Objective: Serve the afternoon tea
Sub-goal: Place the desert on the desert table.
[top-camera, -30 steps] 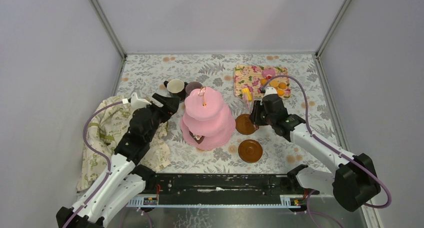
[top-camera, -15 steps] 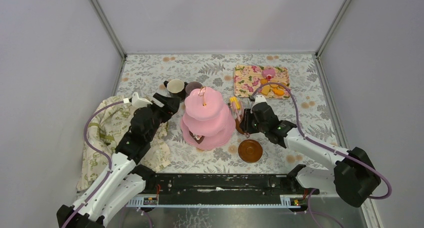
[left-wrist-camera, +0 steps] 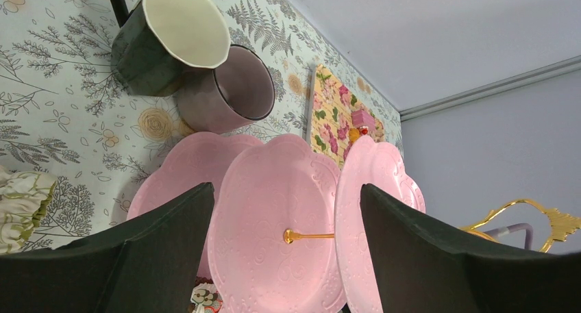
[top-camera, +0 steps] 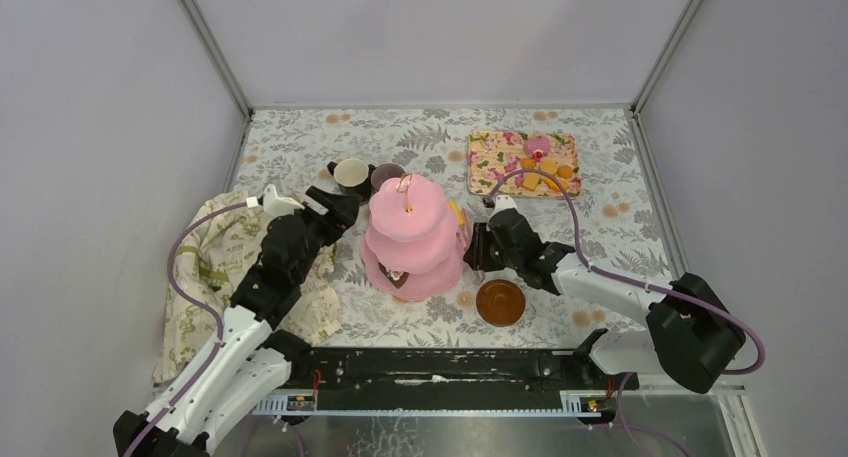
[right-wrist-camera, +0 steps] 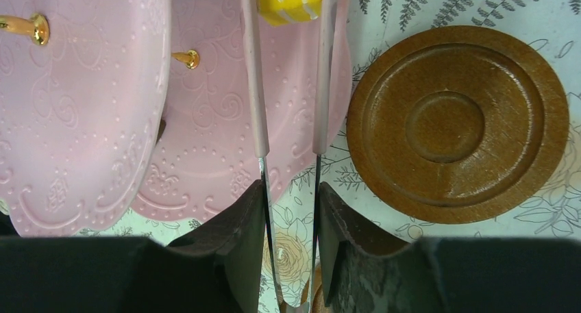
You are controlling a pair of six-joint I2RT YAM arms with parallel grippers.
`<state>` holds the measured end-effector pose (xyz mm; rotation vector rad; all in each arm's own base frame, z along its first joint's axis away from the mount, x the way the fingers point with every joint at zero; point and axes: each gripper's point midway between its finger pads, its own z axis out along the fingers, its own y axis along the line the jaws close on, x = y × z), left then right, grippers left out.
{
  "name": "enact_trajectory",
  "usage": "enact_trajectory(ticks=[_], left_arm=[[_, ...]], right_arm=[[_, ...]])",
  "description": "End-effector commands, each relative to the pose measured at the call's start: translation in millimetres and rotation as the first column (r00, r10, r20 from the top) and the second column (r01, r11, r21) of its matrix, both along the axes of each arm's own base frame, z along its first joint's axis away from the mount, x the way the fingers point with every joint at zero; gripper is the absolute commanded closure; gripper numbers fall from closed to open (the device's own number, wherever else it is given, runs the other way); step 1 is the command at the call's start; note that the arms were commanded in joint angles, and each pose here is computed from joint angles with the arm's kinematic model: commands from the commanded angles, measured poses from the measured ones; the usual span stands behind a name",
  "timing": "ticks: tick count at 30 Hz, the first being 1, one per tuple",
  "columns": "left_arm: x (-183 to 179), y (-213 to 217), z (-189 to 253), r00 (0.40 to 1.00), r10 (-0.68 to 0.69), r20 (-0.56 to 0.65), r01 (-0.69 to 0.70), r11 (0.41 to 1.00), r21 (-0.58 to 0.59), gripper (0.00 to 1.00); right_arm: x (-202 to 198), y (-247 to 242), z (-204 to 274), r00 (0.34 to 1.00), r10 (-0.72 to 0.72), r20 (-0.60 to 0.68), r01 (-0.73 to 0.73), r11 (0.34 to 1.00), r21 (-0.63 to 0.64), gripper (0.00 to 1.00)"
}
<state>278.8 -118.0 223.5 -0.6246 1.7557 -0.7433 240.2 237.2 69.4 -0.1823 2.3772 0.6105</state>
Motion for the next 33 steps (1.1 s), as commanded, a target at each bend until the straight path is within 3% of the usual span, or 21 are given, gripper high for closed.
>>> enact_trajectory(ticks=[1, 33], left_arm=[[0.8, 0.4, 16.3, 0.999, 0.006, 0.044, -0.005, 1.000, -0.010, 0.15], [0.5, -1.6, 5.8, 1.000, 0.000, 0.024, 0.001, 1.000, -0.018, 0.15]], right_arm=[[9.9, 23.4, 19.3, 0.998, 0.020, 0.053, -0.025, 0.996, 0.085, 1.00], [23.4, 72.0, 2.7, 0.994, 0.103, 0.041, -0.107, 0.987, 0.121, 1.00]])
